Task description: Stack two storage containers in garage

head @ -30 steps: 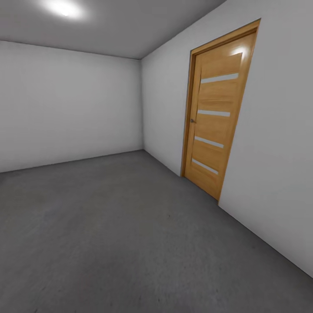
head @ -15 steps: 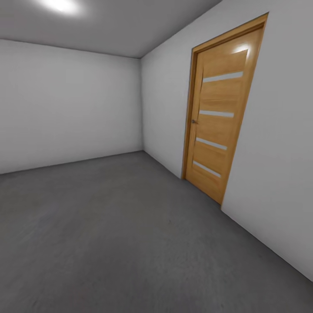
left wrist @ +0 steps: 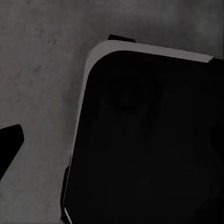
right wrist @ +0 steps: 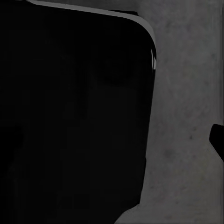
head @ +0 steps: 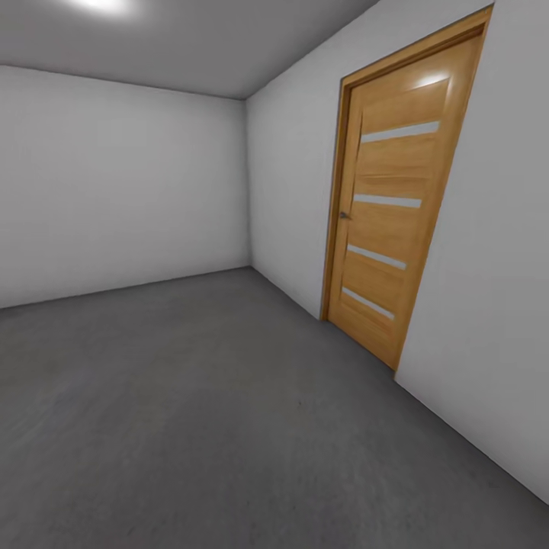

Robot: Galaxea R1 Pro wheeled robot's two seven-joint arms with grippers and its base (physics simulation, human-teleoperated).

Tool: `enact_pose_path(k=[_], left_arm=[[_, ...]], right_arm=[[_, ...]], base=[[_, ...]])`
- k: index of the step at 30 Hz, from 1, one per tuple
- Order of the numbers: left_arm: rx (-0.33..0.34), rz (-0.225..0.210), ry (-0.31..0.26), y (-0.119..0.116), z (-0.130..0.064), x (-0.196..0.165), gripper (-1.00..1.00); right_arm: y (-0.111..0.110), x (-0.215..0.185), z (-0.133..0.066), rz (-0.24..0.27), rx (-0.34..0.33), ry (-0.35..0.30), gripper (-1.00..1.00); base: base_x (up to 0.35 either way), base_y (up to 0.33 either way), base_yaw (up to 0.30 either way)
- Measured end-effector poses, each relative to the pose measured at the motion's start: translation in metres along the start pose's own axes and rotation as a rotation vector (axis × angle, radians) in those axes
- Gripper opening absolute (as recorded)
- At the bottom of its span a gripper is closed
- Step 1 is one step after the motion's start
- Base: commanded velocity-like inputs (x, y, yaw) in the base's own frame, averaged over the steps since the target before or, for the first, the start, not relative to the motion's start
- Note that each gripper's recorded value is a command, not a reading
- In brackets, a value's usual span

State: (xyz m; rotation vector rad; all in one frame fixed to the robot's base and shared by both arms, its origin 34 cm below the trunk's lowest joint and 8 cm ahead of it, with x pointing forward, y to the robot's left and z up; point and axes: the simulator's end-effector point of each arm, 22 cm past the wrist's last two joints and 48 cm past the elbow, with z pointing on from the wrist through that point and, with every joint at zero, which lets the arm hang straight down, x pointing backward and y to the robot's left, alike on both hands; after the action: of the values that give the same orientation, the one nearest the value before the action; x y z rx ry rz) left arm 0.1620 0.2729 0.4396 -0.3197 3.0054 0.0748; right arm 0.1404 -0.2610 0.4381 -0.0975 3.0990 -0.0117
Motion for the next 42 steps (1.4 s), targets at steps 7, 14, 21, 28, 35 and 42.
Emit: enact_pose_path(k=[7, 14, 21, 28, 35, 42], left_arm=[[-0.002, -0.005, 0.008, 0.002, 0.000, 0.001, 1.00], [-0.001, -0.007, 0.010, 0.001, 0.000, 0.002, 1.00], [-0.001, -0.008, 0.007, 0.001, 0.000, 0.001, 1.00], [-0.002, -0.006, 0.002, 0.001, 0.000, 0.000, 1.00], [-0.004, -0.008, 0.002, 0.002, 0.000, 0.000, 1.00], [-0.003, -0.008, 0.002, 0.002, 0.000, 0.000, 1.00]], right_arm=[[0.000, 0.000, 0.000, -0.002, 0.001, 0.000, 1.00], [-0.004, 0.000, 0.000, 0.003, 0.006, 0.000, 1.00], [-0.005, 0.000, 0.000, 0.018, 0.008, 0.000, 1.00], [-0.010, 0.000, 0.000, 0.026, 0.015, -0.006, 1.00], [-0.009, -0.001, 0.000, 0.027, 0.014, -0.007, 1.00], [-0.010, -0.001, 0.000, 0.023, 0.015, -0.007, 1.00]], base=[[0.324, 0.000, 0.000], [0.323, 0.000, 0.000], [0.324, 0.000, 0.000], [0.323, 0.000, 0.000], [0.323, 0.000, 0.000], [0.323, 0.000, 0.000]])
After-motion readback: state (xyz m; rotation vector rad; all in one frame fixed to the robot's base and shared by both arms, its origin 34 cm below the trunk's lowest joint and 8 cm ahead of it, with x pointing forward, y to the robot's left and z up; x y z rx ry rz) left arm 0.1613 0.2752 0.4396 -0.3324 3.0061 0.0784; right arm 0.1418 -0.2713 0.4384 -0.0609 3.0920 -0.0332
